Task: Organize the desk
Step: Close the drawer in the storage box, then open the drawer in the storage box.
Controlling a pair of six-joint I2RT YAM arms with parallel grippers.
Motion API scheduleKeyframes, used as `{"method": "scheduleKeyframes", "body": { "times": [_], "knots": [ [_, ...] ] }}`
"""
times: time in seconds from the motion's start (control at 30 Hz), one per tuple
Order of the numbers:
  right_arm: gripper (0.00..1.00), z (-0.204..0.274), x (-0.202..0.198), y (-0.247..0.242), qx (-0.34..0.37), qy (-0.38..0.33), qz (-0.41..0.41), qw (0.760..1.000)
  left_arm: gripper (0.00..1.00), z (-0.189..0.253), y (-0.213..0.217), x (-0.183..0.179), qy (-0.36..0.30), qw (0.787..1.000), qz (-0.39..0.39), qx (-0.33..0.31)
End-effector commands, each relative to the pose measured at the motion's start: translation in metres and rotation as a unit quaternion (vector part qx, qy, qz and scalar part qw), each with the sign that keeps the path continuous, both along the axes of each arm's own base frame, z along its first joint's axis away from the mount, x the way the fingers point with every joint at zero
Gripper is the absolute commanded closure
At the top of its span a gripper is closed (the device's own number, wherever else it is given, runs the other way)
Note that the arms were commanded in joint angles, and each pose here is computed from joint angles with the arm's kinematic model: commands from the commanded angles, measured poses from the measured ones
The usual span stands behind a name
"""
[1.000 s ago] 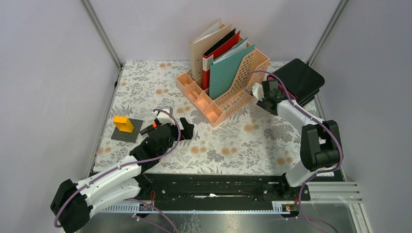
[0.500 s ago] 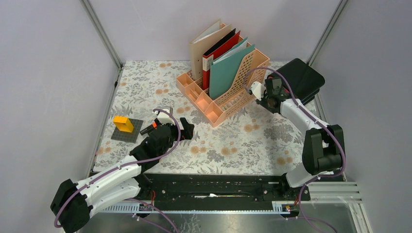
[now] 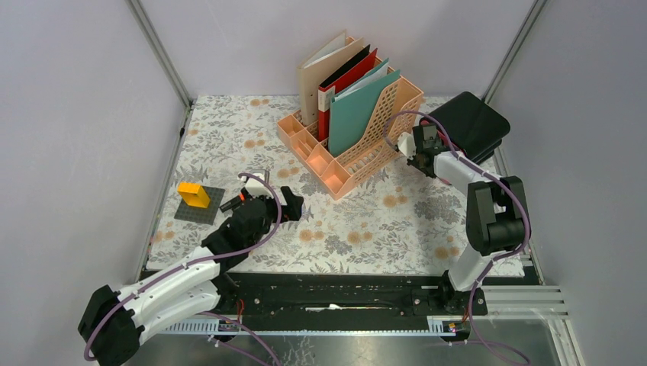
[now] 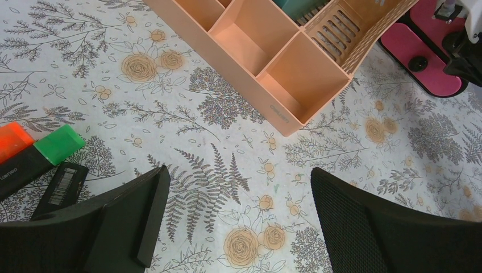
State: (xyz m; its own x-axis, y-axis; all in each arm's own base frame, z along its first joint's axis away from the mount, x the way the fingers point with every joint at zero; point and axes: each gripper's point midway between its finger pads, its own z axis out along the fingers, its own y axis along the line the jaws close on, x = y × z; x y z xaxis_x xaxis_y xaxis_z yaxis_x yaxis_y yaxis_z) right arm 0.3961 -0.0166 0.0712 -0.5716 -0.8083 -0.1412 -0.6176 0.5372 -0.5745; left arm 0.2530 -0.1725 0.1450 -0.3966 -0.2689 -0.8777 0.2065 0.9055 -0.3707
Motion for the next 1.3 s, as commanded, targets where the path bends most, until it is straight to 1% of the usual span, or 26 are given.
{"method": "scheduleKeyframes", "body": {
  "times": [0.0,0.07,0.17,0.23,0.3,0.4,0.43,0.53,0.63,0.7,0.77,0.83,0.93,1.1,1.17,1.27],
  "knots": [
    [0.63,0.028,0.026,-0.012,-0.032,-0.057,-0.017,0.998,0.01,0.009,0.001,0.002,-0.016,1.0,0.005,-0.016],
    [0.54,0.029,0.026,-0.013,-0.035,-0.06,-0.018,0.997,0.01,0.009,0.001,0.002,-0.016,1.0,0.005,-0.016],
    [0.47,0.032,0.026,-0.013,-0.036,-0.063,-0.018,0.997,0.01,0.009,0.002,0.002,-0.015,1.0,0.006,-0.015],
    [0.45,0.031,0.024,-0.01,-0.028,-0.058,-0.011,0.998,0.01,0.009,0.002,0.003,-0.016,1.0,0.006,-0.016],
    [0.45,0.029,0.016,0.001,0.003,-0.034,0.013,0.999,0.01,0.01,0.001,0.003,-0.016,1.0,0.005,-0.017],
    [0.45,0.023,0.001,0.029,0.06,0.013,0.076,0.995,0.01,0.01,0.0,0.003,-0.017,1.0,0.004,-0.017],
    [0.45,0.021,-0.005,0.035,0.07,0.026,0.097,0.992,0.01,0.011,0.0,0.004,-0.017,1.0,0.005,-0.017],
    [0.45,0.015,-0.02,0.043,0.057,0.07,0.178,0.98,0.01,0.011,-0.001,0.004,-0.016,1.0,0.003,-0.016],
    [0.43,0.008,-0.029,0.042,0.01,0.105,0.274,0.956,0.01,0.011,-0.002,0.005,-0.016,1.0,0.002,-0.015],
    [0.41,0.003,-0.03,0.038,-0.03,0.123,0.331,0.935,0.01,0.012,-0.002,0.005,-0.016,1.0,0.002,-0.016],
    [0.39,-0.003,-0.027,0.035,-0.072,0.143,0.386,0.908,0.01,0.013,-0.003,0.006,-0.016,1.0,0.002,-0.017],
    [0.37,-0.006,-0.02,0.033,-0.108,0.158,0.429,0.883,0.01,0.014,-0.005,0.006,-0.016,1.0,-0.001,-0.017],
    [0.36,-0.006,-0.005,0.037,-0.132,0.16,0.474,0.856,0.01,0.014,-0.005,0.007,-0.015,1.0,0.0,-0.018],
    [0.35,-0.008,0.016,0.038,-0.169,0.169,0.511,0.826,0.01,0.013,-0.003,0.006,-0.013,1.0,0.003,-0.019],
    [0.35,-0.012,0.02,0.038,-0.176,0.174,0.518,0.818,0.01,0.011,-0.002,0.005,-0.012,1.0,0.004,-0.019],
    [0.36,-0.019,0.029,0.034,-0.198,0.174,0.518,0.814,0.01,0.009,-0.002,0.005,-0.01,1.0,0.004,-0.02]
  ]
}}
